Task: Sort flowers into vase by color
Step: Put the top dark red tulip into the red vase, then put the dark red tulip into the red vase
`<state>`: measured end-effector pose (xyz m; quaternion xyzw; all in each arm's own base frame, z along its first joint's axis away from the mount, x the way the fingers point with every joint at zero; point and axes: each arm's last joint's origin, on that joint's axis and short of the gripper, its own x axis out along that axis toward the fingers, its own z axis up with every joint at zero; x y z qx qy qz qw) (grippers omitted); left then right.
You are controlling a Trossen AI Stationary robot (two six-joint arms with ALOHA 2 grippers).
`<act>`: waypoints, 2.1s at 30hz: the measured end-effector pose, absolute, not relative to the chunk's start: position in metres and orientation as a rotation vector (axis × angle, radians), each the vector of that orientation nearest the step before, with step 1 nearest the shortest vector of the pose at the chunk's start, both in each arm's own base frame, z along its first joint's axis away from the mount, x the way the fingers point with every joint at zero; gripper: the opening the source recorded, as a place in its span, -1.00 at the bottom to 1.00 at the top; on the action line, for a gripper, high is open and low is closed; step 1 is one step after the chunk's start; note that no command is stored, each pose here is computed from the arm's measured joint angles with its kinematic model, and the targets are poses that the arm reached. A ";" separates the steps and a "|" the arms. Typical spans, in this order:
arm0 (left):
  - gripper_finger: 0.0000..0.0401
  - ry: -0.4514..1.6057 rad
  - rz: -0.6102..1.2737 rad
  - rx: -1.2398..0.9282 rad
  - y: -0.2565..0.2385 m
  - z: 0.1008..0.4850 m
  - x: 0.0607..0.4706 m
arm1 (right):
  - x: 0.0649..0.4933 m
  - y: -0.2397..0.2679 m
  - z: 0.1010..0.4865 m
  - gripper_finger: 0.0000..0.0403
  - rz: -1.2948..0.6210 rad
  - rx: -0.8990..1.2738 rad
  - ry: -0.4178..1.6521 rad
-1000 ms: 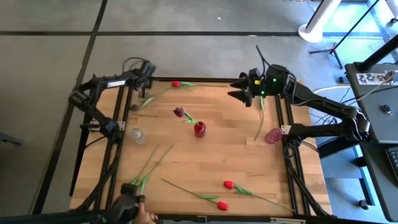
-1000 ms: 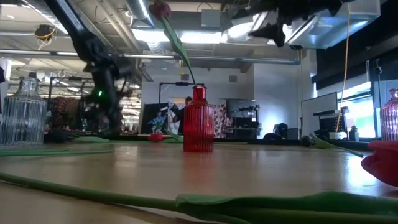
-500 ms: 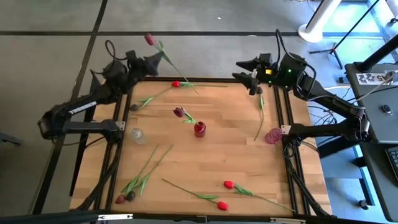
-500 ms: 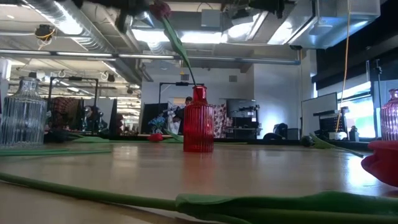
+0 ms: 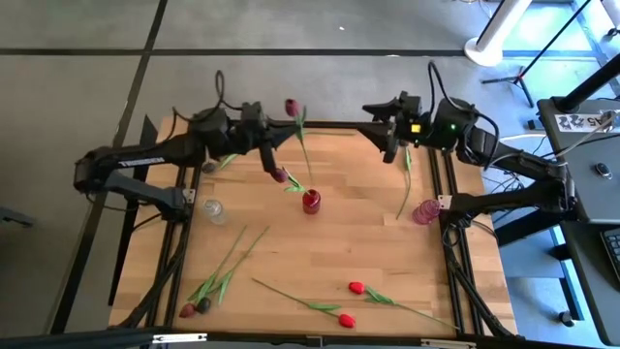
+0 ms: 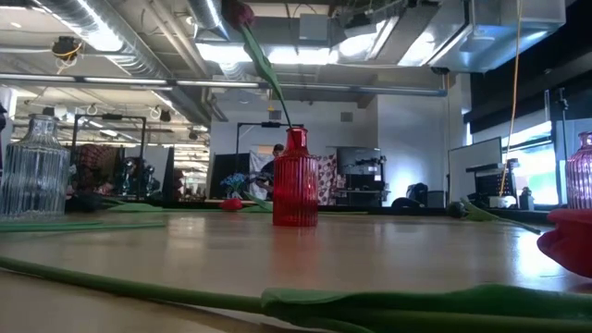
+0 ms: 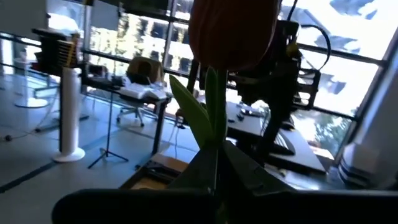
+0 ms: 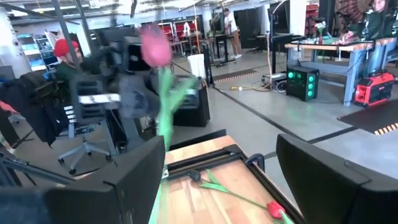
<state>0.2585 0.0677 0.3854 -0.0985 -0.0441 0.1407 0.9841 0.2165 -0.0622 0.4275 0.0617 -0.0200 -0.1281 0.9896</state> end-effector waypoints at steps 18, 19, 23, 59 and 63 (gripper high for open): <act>-1.00 -0.017 -0.149 -0.019 0.088 0.364 0.277 | 0.222 -0.028 0.427 0.53 -0.391 0.131 -0.050; -1.00 -0.008 -0.165 -0.019 0.087 0.360 0.281 | 0.222 -0.029 0.428 0.53 -0.399 0.136 -0.051; -1.00 0.003 -0.171 0.009 0.088 0.355 0.287 | 0.222 -0.029 0.428 0.53 -0.403 0.155 -0.056; -0.39 0.333 -0.123 -0.072 0.087 0.349 0.284 | 0.222 -0.030 0.427 0.53 -0.419 0.152 -0.046; -0.26 0.443 -0.109 -0.025 0.083 0.374 0.275 | 0.222 -0.030 0.424 0.53 -0.421 0.145 -0.017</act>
